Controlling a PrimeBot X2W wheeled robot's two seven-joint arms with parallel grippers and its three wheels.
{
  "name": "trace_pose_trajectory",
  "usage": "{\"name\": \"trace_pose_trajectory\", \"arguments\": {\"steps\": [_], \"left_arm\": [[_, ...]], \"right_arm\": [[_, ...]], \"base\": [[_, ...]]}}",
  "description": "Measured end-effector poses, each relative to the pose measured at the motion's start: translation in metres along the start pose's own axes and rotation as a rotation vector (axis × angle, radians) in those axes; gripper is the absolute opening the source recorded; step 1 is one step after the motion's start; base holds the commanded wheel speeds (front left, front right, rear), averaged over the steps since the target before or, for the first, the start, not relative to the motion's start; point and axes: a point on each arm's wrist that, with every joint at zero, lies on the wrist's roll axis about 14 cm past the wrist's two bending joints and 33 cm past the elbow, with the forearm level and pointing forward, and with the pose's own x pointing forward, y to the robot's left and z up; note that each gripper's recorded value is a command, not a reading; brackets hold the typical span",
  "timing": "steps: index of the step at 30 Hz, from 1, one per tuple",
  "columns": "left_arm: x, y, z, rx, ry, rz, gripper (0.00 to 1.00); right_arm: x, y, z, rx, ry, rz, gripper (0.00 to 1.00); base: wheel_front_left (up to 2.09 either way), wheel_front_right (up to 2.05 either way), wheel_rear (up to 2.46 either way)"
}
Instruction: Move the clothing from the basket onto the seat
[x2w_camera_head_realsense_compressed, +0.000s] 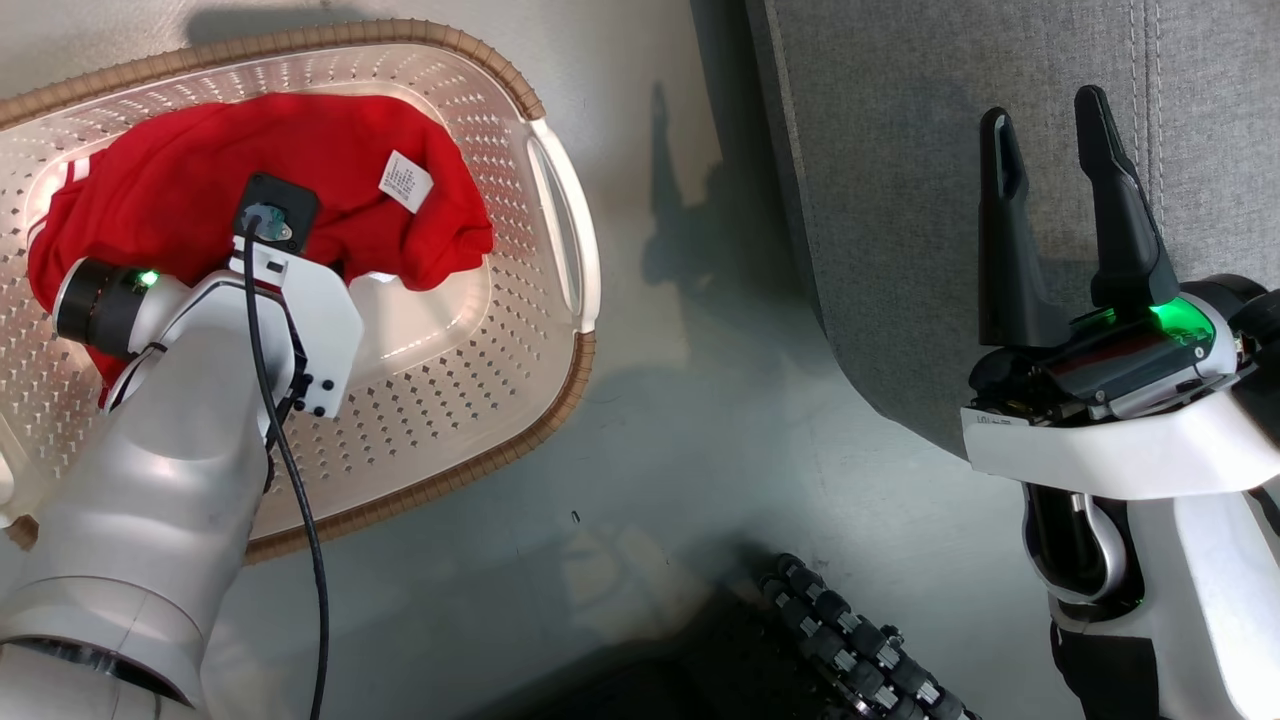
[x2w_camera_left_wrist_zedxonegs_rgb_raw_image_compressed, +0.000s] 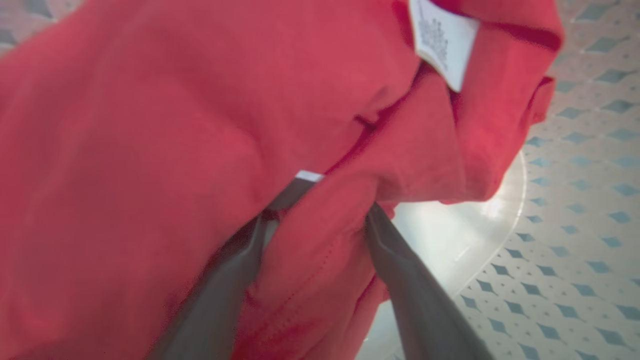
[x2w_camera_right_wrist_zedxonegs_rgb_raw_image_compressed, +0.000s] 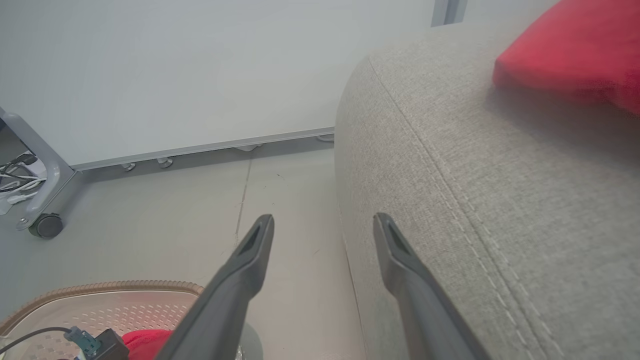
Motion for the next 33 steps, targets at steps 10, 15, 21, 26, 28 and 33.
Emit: {"name": "trace_pose_trajectory", "arguments": {"steps": [10,15,21,26,28,33], "left_arm": [[-0.01,0.001,0.032,-0.031,-0.17,0.006,0.0],[-0.031,-0.016,0.048,-0.063,-0.291,-0.015,0.0],[-0.081,-0.035,0.079,-0.098,-0.451,-0.028,0.0],[-0.13,-0.043,0.11,-0.143,-0.6,-0.02,0.0],[-0.153,-0.043,0.122,-0.17,-0.671,-0.007,0.0],[-0.211,-0.041,0.133,-0.212,-0.811,0.037,0.0]], "right_arm": [[0.003,0.007,0.015,0.005,-0.039,0.024,1.0],[0.001,0.011,0.032,-0.03,-0.074,0.039,1.0],[-0.004,0.022,0.06,-0.066,-0.133,0.065,1.0],[-0.011,0.038,0.083,-0.062,-0.17,0.099,1.0],[-0.015,0.043,0.091,-0.057,-0.182,0.109,1.0],[-0.027,0.057,0.116,-0.042,-0.218,0.138,1.0]], "base": [[0.0,0.0,0.0],[0.0,0.0,0.0],[0.0,0.0,0.0],[0.0,0.0,0.0],[0.0,0.0,0.0],[0.0,0.0,0.0]]}}
